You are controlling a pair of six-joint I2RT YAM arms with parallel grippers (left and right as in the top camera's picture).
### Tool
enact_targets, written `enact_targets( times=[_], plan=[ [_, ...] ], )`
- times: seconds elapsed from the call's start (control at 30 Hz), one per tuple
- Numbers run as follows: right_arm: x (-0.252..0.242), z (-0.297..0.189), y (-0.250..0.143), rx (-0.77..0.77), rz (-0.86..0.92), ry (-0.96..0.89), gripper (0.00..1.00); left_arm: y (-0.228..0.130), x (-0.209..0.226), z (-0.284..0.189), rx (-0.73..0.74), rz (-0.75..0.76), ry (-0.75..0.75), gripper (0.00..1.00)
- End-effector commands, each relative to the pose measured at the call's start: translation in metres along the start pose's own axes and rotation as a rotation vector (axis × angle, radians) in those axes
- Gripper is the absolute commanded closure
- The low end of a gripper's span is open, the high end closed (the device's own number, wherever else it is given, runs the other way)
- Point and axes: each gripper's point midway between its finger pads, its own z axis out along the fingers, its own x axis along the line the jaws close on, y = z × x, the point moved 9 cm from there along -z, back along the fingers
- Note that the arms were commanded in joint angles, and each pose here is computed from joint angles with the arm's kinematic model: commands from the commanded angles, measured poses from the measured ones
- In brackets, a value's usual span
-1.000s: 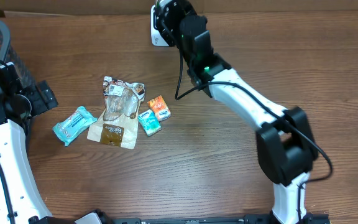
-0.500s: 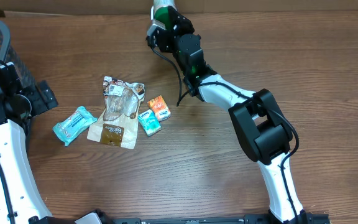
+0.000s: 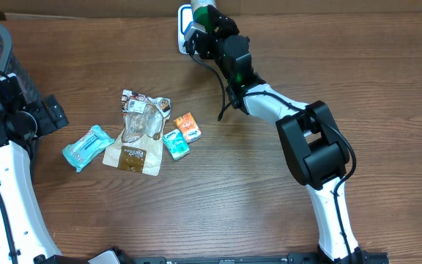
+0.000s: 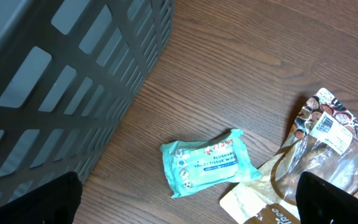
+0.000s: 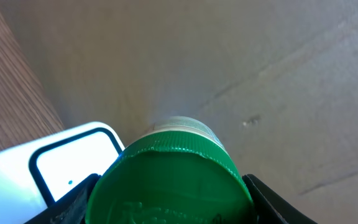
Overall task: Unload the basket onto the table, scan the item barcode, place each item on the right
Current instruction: 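Carry the green-capped jar right and set it down on the table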
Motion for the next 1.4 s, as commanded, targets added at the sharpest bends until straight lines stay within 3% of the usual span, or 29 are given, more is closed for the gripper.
enact_targets(
  times=[0.0, 0.2, 0.53, 0.8, 0.93, 1.2, 1.37],
  plan=[
    [0.000, 0.001, 0.015, -0.047, 0.002, -0.009, 0.65, 0.002, 0.005, -0.005, -0.021, -0.017, 0.020, 0.00],
    [0.003, 0.000, 0.024, -0.063, 0.042, -0.002, 0.63, 0.002, 0.005, -0.005, -0.021, -0.017, 0.020, 0.00],
    [-0.024, -0.016, 0.075, -0.099, 0.378, 0.051, 0.56, 0.002, 0.005, -0.005, -0.021, -0.017, 0.020, 0.00],
    [-0.063, -0.067, 0.123, -0.107, 0.720, 0.478, 0.52, 0.002, 0.005, -0.005, -0.021, -0.017, 0.020, 0.00],
    [-0.077, -0.097, 0.126, -0.044, 0.839, 0.682, 0.53, 0.002, 0.005, -0.005, -0.021, -0.017, 0.020, 0.01],
    [-0.054, -0.136, 0.062, 0.393, 0.794, 0.871, 0.54, 0.002, 0.005, -0.005, -0.021, -0.017, 0.020, 0.01],
    [-0.054, -0.164, 0.008, 0.843, 0.670, 0.733, 0.53, 0.002, 0.005, -0.005, -0.021, -0.017, 0.020, 0.00]
  ],
)
